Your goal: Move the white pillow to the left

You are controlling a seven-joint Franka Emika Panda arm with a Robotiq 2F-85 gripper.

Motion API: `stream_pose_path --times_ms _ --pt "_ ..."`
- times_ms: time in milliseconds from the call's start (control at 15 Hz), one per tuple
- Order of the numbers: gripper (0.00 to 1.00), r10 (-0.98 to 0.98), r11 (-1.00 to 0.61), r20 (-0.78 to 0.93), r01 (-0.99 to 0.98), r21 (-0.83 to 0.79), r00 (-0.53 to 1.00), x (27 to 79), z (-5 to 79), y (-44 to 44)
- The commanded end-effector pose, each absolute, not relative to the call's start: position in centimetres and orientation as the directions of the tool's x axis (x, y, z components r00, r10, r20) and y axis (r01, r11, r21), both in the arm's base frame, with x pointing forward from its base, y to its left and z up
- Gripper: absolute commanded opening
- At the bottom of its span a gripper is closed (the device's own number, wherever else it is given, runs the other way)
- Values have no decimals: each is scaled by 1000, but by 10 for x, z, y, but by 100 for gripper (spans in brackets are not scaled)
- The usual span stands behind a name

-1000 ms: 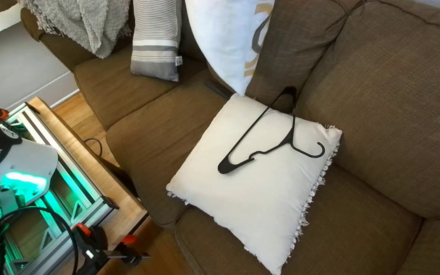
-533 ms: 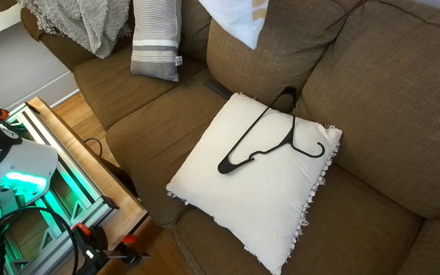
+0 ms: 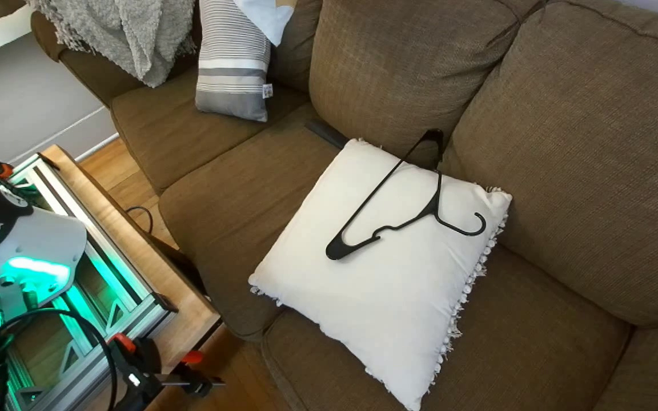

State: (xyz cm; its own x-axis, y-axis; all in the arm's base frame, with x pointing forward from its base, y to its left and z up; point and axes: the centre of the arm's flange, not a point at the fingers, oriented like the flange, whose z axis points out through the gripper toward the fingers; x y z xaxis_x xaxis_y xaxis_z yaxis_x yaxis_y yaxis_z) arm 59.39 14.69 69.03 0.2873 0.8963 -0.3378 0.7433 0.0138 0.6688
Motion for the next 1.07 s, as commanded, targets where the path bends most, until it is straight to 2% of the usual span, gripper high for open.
stream_pose_path --times_ms 0,467,533,1000 --pt "0 911 66 -337 724 687 237 583 707 170" --pt "0 925 118 -339 718 686 173 543 694 237" --pt "0 927 105 -337 751 651 163 571 675 229" --pt "1 926 112 -349 781 614 142 578 648 239"
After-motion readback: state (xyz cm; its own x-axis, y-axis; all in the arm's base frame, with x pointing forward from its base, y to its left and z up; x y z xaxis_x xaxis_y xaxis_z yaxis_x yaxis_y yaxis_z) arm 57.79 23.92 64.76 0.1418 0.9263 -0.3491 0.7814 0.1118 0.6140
